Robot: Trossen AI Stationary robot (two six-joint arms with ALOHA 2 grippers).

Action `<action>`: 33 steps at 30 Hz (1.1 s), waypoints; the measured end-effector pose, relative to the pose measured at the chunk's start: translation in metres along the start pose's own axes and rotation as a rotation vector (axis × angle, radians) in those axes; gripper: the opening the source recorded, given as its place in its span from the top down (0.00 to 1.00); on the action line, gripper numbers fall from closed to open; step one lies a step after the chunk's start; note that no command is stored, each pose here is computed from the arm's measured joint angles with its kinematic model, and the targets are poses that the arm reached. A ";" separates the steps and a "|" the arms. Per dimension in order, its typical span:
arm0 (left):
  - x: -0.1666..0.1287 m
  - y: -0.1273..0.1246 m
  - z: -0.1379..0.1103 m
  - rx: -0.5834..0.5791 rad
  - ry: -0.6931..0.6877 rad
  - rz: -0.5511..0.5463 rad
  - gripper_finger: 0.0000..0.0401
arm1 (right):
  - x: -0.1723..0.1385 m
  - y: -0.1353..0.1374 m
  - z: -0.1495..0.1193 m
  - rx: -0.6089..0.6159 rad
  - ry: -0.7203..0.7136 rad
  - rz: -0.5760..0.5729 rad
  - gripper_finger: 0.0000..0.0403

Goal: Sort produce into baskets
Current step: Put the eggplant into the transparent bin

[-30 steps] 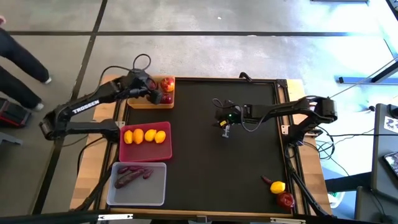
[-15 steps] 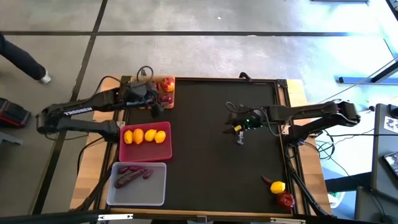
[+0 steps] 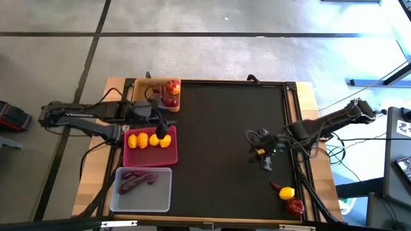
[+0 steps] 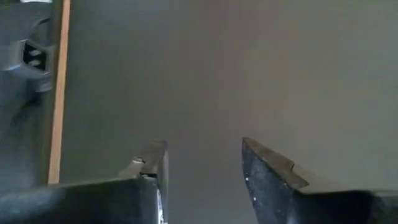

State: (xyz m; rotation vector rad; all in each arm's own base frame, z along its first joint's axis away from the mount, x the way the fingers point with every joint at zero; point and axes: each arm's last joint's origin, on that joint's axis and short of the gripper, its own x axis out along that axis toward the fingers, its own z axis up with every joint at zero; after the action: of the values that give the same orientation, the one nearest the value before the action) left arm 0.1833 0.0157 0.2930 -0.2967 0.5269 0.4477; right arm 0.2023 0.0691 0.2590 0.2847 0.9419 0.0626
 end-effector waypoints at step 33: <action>-0.010 -0.025 -0.011 0.036 -0.014 -0.066 0.22 | 0.075 0.083 -0.123 0.355 0.683 -0.341 0.64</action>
State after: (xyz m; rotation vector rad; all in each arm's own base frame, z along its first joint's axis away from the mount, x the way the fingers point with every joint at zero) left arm 0.1834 -0.0134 0.2937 -0.2755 0.5099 0.3760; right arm 0.1533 0.1884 0.1541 0.4383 1.6733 -0.3457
